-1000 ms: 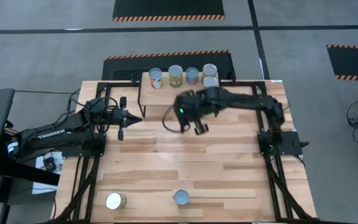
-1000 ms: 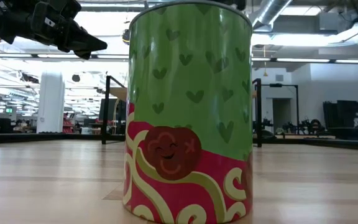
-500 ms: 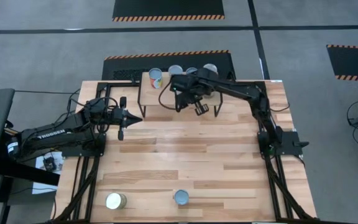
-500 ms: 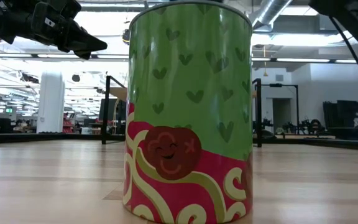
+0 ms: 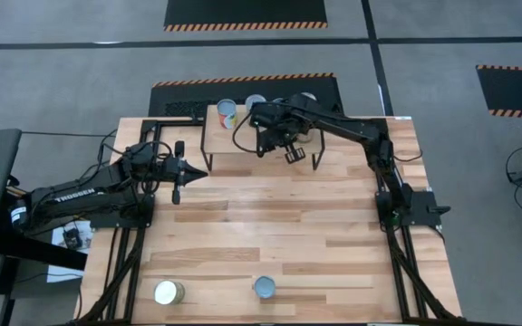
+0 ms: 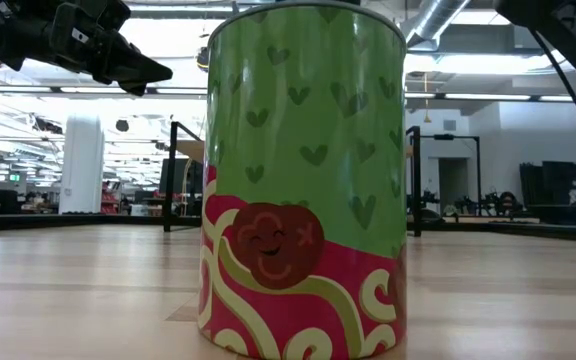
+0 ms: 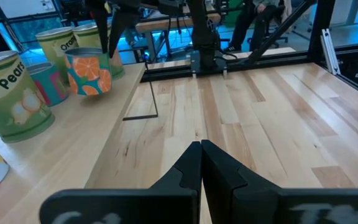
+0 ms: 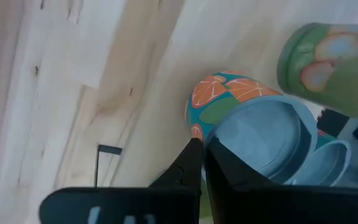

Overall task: Pick and place cans onto a shelf
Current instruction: Put the small blue canned orange on the shelf and align it with the canned corn

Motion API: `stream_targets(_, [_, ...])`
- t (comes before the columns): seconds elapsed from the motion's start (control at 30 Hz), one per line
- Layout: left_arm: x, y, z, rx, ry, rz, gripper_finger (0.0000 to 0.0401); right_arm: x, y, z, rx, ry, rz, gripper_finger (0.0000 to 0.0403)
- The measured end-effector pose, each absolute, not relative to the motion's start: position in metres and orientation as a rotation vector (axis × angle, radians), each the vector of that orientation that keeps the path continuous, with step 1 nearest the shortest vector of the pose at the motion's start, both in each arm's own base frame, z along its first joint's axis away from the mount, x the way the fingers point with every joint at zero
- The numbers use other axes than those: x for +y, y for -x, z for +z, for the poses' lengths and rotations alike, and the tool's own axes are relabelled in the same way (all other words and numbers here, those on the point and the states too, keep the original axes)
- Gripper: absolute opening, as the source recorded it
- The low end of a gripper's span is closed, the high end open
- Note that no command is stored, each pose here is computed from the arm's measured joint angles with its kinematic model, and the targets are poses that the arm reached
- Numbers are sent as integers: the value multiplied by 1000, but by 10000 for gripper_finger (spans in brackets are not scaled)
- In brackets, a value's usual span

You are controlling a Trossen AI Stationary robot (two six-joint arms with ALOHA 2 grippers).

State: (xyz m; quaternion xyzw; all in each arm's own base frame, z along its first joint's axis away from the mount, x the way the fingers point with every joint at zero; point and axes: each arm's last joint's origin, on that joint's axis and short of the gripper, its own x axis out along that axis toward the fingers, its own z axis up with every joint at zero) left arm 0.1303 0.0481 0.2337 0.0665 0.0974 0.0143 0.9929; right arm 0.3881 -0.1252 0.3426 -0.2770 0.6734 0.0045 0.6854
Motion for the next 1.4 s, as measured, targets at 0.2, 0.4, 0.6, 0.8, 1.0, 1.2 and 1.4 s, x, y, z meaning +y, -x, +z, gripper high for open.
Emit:
stream_targets(0.2, [48, -130, 234, 195, -133, 28, 0, -124, -389, 343, 1514, 636, -2, 40])
stream_targets(0.4, [48, -130, 234, 195, -132, 28, 0, -126, -388, 343, 1510, 628, -12, 48])
stream_targets(0.6, [48, -130, 234, 195, -131, 28, 0, -133, -390, 339, 1515, 615, -25, 47])
stream_targets(0.8, [48, -130, 233, 200, -129, 27, 0, -138, -394, 328, 1550, 590, -30, 47])
stream_targets(1.0, [48, -130, 233, 199, -128, 23, 0, -136, -396, 328, 1558, 631, -68, 56])
stream_targets(1.2, [48, -130, 233, 199, -128, 23, 0, -133, -397, 328, 1567, 642, -119, 86])
stream_targets(1.4, [48, -130, 233, 200, -128, 23, 0, -133, -397, 329, 1579, 662, -139, 116])
